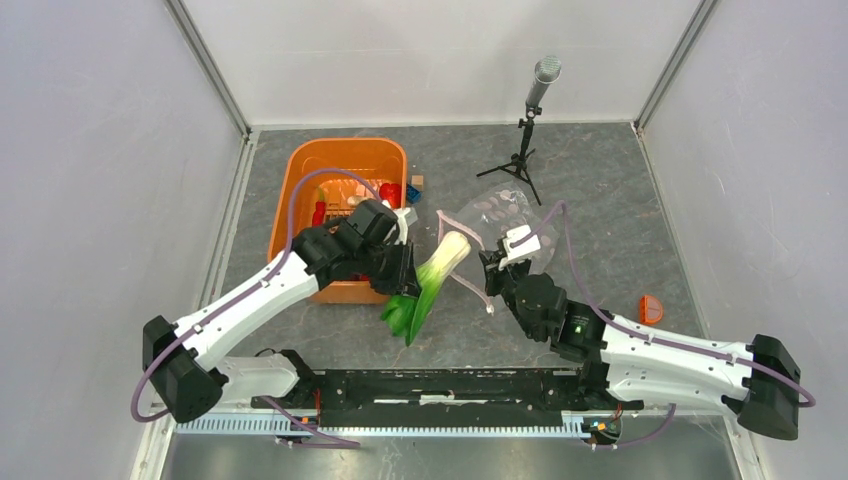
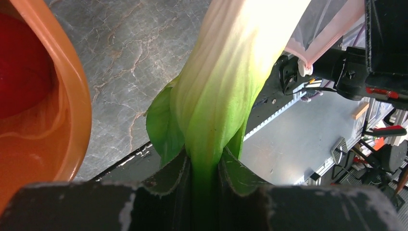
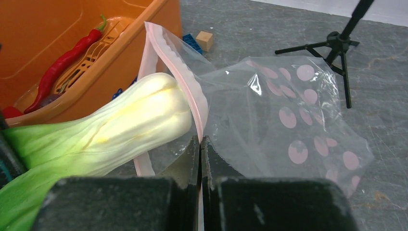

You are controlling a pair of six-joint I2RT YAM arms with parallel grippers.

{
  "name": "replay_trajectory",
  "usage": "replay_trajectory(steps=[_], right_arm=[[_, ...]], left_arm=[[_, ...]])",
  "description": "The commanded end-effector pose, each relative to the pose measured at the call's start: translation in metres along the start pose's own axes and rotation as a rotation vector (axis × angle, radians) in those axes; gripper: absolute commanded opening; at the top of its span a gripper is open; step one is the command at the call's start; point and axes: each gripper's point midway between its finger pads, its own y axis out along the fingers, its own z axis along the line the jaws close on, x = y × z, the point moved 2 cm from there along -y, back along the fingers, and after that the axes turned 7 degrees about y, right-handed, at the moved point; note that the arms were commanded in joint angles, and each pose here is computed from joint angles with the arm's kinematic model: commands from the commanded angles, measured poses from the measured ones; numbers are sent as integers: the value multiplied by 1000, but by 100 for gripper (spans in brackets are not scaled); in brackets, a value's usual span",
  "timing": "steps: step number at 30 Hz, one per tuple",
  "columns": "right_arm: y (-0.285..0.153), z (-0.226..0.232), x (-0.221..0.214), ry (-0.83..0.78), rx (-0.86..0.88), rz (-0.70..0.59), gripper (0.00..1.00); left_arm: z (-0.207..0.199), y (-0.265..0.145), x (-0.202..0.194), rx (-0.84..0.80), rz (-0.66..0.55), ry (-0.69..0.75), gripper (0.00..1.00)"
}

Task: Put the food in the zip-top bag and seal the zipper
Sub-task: Place the fake vegetable in the zipper food storage bag.

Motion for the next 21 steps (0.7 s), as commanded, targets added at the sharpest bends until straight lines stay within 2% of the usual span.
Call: replay_trajectory(steps=[1,5,10,15,18,21], right_arm=[[-1,22,6,-48,113,-5,0],[-6,27,-6,-116,96,14,0],[-16,28,-4,-142,83,-46,0],[-19,38,-6,-201,110,-51,0],[-18,37,-13,-239,86,-27,0],[-20,36,-17,-208,92,-27,0]], left_arm=[[-19,-4,20,-51,-25,33,2],[-30,0,29,-84,15,76,2],[-18,10,23,-14,108,101,2],[-9,14,20,52,198,138,2],[-13,9,26,52,212,168,2],[-22,7,36,17,201,192,3]])
